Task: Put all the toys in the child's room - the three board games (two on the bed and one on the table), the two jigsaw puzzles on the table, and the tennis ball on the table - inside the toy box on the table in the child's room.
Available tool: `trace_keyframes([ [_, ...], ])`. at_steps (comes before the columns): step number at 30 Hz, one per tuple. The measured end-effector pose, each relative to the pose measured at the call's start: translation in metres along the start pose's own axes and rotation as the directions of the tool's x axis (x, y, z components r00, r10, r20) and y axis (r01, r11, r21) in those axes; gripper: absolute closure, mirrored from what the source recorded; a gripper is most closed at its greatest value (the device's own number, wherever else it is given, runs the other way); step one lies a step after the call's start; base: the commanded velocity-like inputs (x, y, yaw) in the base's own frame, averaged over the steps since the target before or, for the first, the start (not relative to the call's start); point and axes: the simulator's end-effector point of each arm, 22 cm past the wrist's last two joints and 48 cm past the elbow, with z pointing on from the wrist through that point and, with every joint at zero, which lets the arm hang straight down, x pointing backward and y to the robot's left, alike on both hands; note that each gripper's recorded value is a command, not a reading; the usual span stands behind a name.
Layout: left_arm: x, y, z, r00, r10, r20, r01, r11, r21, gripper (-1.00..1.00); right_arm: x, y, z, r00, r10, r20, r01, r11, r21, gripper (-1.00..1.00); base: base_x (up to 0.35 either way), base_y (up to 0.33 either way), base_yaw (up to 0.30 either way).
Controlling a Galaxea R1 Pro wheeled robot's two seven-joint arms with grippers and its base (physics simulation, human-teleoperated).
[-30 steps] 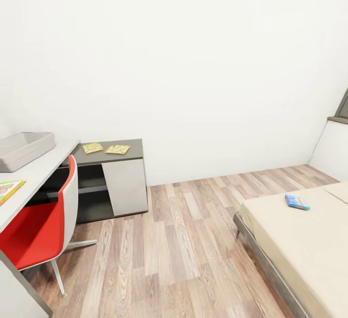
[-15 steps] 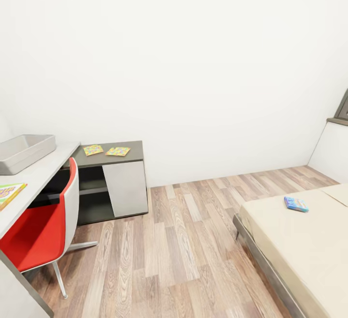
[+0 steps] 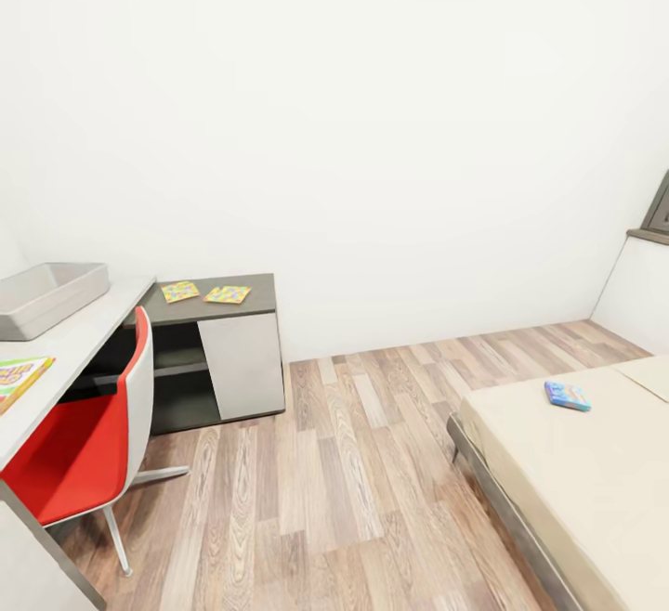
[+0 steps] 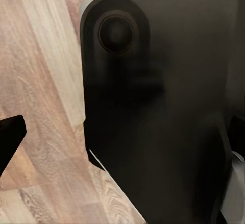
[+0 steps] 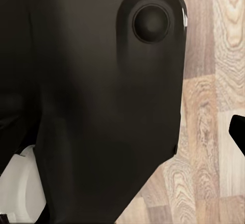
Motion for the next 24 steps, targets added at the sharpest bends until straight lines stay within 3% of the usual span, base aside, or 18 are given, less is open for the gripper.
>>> trace_keyframes([
  [11,-0.003,0.012,-0.015,1.000,-0.002,0.012,0.002,1.000,-0.016,-1.00,0.000,0.001,-0.015,1.000,0.003,0.005,-0.003,1.000,0.000,-1.00,0.000,0.000,0.000],
  [24,-0.074,0.023,-0.036,0.986,0.002,0.164,0.002,1.000,-0.029,-1.00,-0.025,0.008,-0.032,0.997,0.009,0.074,-0.008,1.000,-0.009,-1.00,0.000,0.000,0.000],
])
